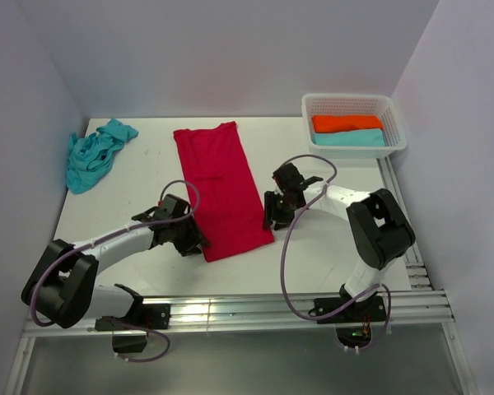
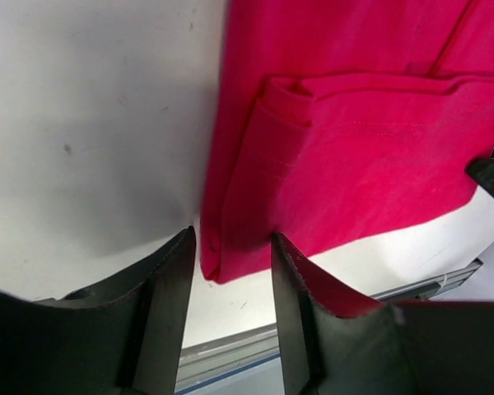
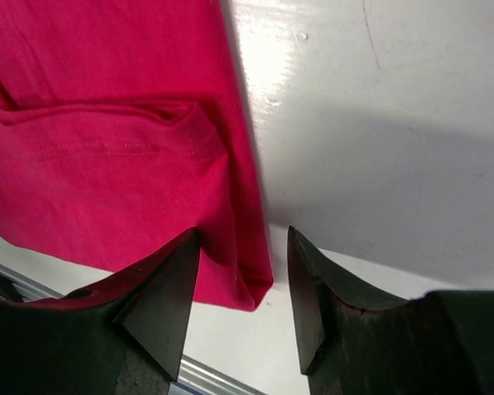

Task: Roll the t-shirts
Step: Roll the tshirt

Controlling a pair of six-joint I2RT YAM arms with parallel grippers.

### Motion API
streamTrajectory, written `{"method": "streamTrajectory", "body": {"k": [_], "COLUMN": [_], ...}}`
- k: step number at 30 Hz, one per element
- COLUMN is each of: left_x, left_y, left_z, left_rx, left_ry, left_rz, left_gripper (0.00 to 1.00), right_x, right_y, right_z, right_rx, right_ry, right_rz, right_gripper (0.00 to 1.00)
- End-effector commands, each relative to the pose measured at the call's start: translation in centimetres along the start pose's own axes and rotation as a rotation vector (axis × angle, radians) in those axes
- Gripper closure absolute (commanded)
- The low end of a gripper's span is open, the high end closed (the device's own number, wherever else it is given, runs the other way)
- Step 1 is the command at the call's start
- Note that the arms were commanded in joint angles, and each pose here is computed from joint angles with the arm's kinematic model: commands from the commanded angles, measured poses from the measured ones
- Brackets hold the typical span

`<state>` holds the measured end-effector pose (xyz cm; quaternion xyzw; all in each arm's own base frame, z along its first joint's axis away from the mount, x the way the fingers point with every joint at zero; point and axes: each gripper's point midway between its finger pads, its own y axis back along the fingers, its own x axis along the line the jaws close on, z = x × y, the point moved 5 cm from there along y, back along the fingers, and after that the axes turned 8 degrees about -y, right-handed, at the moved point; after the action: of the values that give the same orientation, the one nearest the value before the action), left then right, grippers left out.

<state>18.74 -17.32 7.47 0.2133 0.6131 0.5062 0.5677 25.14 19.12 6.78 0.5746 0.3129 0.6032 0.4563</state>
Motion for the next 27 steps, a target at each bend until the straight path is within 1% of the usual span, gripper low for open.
{"method": "streamTrajectory", "body": {"k": [1, 4, 6, 7, 8, 12, 13, 15, 16, 21, 26, 27], "left_x": [-0.8, -0.5, -0.1, 0.0, 0.1, 0.3, 0.4, 0.6, 0.8, 0.7, 0.7, 1.2], "left_y": [-0.6, -1.3, -1.7, -1.8, -1.9, -2.2, -2.3, -2.3, -2.3, -2.2, -1.1, -1.0], "left_z": [0.8, 0.7, 0.8, 0.8, 0.7, 0.6, 0.6, 0.5, 0.4, -0.5, -2.1, -2.5], "left_rx": [-0.035, -0.016, -0.017, -0.015, -0.014, -0.002, -0.001, 0.001, 0.005, 0.012, 0.02, 0.023], "left_ry": [-0.018, -0.012, -0.011, -0.008, -0.011, -0.018, -0.02, -0.036, -0.041, -0.079, -0.11, -0.108], "left_rz": [-0.016, 0.013, 0.033, 0.041, 0.044, 0.049, 0.053, 0.056, 0.064, 0.051, 0.032, 0.041], "left_gripper": [0.54, 0.56, 0.57, 0.57, 0.57, 0.59, 0.6, 0.61, 0.61, 0.63, 0.61, 0.6], "right_x": [0.5, 0.4, 0.3, 0.3, 0.3, 0.0, -0.1, -0.2, -0.5, -1.2, -2.4, -2.8], "right_y": [-0.4, -0.8, -1.1, -1.3, -1.4, -1.6, -1.8, -1.9, -2.0, -1.4, -0.4, -0.4], "right_z": [1.3, 1.7, 1.7, 1.6, 1.6, 1.0, 0.6, 0.2, -0.2, -2.0, -4.9, -5.5], "right_rx": [-0.05, -0.049, -0.045, -0.042, -0.041, -0.037, -0.028, -0.017, -0.01, -0.017, -0.019, -0.015], "right_ry": [0.011, 0.01, 0.007, 0.006, 0.006, 0.016, 0.015, 0.003, -0.003, -0.064, -0.134, -0.142], "right_rz": [0.024, 0.004, -0.001, -0.002, -0.003, -0.038, -0.04, -0.026, -0.026, -0.003, 0.027, 0.023], "right_gripper": [0.48, 0.5, 0.55, 0.61, 0.63, 0.76, 0.85, 0.92, 0.99, 1.0, 1.0, 1.0]}}
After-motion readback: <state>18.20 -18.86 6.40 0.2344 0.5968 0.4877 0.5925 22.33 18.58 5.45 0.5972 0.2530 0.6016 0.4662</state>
